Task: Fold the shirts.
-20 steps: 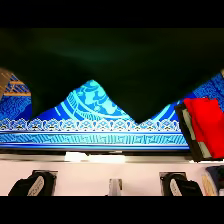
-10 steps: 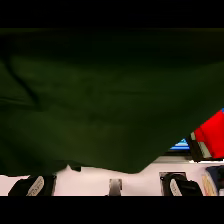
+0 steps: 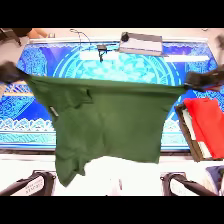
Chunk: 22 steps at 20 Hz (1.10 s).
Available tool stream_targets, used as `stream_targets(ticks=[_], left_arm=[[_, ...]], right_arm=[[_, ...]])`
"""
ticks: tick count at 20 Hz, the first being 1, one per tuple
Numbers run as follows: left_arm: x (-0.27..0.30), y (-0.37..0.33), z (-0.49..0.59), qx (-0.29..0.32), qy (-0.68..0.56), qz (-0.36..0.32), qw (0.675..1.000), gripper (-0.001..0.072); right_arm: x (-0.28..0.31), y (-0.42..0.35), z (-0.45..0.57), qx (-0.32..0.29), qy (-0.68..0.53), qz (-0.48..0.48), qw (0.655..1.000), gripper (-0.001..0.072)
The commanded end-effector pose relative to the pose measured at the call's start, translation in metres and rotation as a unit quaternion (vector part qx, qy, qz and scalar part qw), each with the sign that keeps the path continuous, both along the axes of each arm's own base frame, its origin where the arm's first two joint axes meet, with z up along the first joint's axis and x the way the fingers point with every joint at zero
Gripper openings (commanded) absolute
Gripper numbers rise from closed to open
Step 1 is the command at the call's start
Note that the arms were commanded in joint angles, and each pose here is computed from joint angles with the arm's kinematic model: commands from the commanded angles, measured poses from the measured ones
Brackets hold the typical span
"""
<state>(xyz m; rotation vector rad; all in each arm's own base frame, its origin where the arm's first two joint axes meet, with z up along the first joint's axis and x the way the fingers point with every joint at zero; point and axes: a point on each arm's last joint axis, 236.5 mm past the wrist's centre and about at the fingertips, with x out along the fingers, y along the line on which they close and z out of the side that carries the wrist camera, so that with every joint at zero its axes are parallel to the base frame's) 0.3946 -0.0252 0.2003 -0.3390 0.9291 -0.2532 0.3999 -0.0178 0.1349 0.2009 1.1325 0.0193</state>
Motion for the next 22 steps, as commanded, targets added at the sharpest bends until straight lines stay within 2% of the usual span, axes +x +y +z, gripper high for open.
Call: stream_targets(ticks=[1, 4, 9, 12, 18, 22], left_arm=[[0.035, -0.001, -0.116, -0.032, 0.090, 0.022, 0.995, 0.0036], [0.078, -0.015, -0.146, -0.024, 0.055, 0.018, 0.998, 0.0036], [0.144, -0.007, -0.158, -0.007, -0.040, 0.074, 0.996, 0.0035], [0.162, 0.005, -0.160, -0.003, -0.059, 0.091, 0.994, 0.0036], [0.162, 0.001, -0.195, -0.003, -0.022, 0.085, 0.996, 0.0036], [0.123, -0.003, -0.183, 0.022, 0.041, -0.040, 0.998, 0.0036]], right_arm=[[0.051, 0.021, -0.092, 0.080, 0.055, -0.018, 0.995, 0.0022], [0.100, 0.026, -0.108, 0.122, -0.007, -0.049, 0.991, 0.0022], [0.164, -0.002, -0.079, 0.123, -0.151, -0.127, 0.973, 0.0022], [0.178, -0.012, -0.066, 0.125, -0.191, -0.148, 0.962, 0.0022], [0.145, 0.008, -0.140, 0.128, -0.054, -0.113, 0.984, 0.0022], [0.105, 0.013, -0.140, 0.086, 0.008, -0.028, 0.996, 0.0022]])
